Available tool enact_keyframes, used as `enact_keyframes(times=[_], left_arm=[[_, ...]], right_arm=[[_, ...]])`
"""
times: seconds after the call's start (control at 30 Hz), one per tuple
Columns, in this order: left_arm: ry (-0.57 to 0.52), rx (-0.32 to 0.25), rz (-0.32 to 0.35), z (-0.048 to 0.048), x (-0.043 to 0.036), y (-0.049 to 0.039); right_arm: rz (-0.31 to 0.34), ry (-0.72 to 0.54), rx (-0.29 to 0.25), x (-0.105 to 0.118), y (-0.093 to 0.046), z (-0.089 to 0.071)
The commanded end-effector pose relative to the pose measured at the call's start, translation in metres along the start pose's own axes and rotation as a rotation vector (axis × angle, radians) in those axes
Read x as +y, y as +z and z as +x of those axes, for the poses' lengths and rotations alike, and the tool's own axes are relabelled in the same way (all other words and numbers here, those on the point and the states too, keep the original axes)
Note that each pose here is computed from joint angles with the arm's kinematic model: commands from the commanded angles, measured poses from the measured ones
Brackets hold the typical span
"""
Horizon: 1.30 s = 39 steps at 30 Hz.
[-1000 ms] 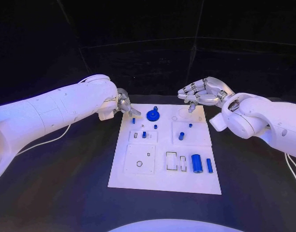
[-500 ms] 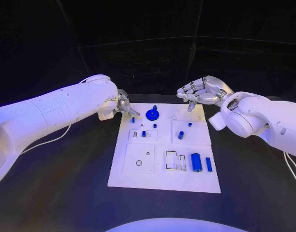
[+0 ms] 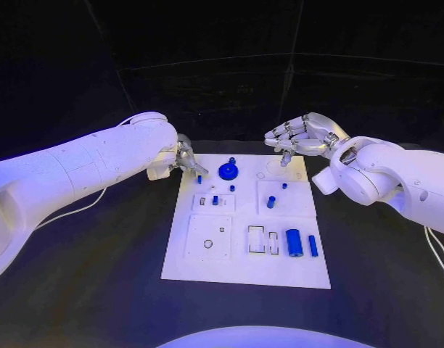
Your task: Assemble the parts on the task board
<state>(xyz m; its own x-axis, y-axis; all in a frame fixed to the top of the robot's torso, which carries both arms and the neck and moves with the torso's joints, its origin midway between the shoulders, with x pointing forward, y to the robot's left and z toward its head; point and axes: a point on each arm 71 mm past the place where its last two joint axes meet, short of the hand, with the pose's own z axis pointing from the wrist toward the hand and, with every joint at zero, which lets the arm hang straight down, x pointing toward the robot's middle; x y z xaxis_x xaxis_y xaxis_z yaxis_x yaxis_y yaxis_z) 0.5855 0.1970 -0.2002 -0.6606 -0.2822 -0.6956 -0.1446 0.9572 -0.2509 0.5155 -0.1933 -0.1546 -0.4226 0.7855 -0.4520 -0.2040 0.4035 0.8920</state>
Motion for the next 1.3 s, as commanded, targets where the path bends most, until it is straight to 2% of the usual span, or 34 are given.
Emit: enact_keyframes(times=[0.03,0.57,1.3], left_arm=[[0.030,0.006,-0.009,0.0007,-0.0003,0.0002],[0.043,0.023,-0.003,0.0059,-0.0050,0.0012],[0.033,0.048,0.009,0.0079,-0.0068,0.0016]], right_arm=[[-0.019,-0.003,-0.009,0.0029,0.0008,0.0001],[-0.025,-0.003,-0.011,0.0037,0.0017,0.0009],[-0.025,-0.003,-0.010,0.0039,0.0023,0.0014]])
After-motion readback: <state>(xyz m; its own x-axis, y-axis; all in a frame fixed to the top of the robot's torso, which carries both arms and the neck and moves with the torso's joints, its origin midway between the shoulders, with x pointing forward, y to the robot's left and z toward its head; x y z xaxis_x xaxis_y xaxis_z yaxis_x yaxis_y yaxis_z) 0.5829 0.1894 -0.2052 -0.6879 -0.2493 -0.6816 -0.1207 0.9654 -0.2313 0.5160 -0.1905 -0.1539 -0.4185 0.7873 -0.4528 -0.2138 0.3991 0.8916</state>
